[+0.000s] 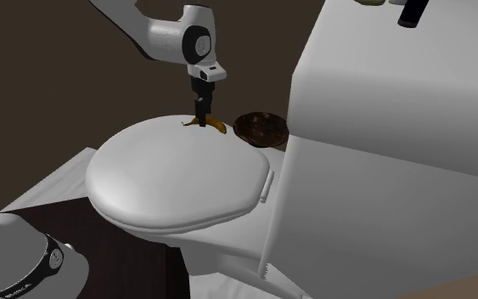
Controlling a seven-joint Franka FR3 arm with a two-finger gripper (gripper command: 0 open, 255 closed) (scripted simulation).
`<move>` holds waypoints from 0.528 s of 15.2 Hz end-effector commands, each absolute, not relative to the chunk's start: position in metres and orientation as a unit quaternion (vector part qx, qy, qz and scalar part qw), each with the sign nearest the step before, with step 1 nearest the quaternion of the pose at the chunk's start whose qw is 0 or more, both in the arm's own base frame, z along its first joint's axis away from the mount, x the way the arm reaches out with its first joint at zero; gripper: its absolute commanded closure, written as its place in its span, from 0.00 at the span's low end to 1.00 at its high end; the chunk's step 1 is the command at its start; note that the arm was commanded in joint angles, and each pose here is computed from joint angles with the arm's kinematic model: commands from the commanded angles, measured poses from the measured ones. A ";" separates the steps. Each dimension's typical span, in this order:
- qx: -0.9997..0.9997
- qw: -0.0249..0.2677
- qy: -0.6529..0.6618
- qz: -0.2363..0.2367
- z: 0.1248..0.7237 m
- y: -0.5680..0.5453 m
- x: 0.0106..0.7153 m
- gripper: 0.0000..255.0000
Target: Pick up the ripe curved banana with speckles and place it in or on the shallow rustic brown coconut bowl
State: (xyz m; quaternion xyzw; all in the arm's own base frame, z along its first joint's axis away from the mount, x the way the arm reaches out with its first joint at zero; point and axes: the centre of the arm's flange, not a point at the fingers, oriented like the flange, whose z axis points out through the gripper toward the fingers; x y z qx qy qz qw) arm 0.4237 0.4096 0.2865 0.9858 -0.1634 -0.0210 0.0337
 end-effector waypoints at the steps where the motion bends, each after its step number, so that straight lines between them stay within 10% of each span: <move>1: 0.986 0.034 -0.163 -0.021 0.286 0.410 0.424 0.00; 2: 0.986 0.034 -0.163 -0.021 0.286 0.410 0.424 0.00; 3: 0.986 0.034 -0.163 -0.021 0.286 0.410 0.424 1.00; 8: 0.986 0.034 -0.163 -0.021 0.286 0.410 0.424 1.00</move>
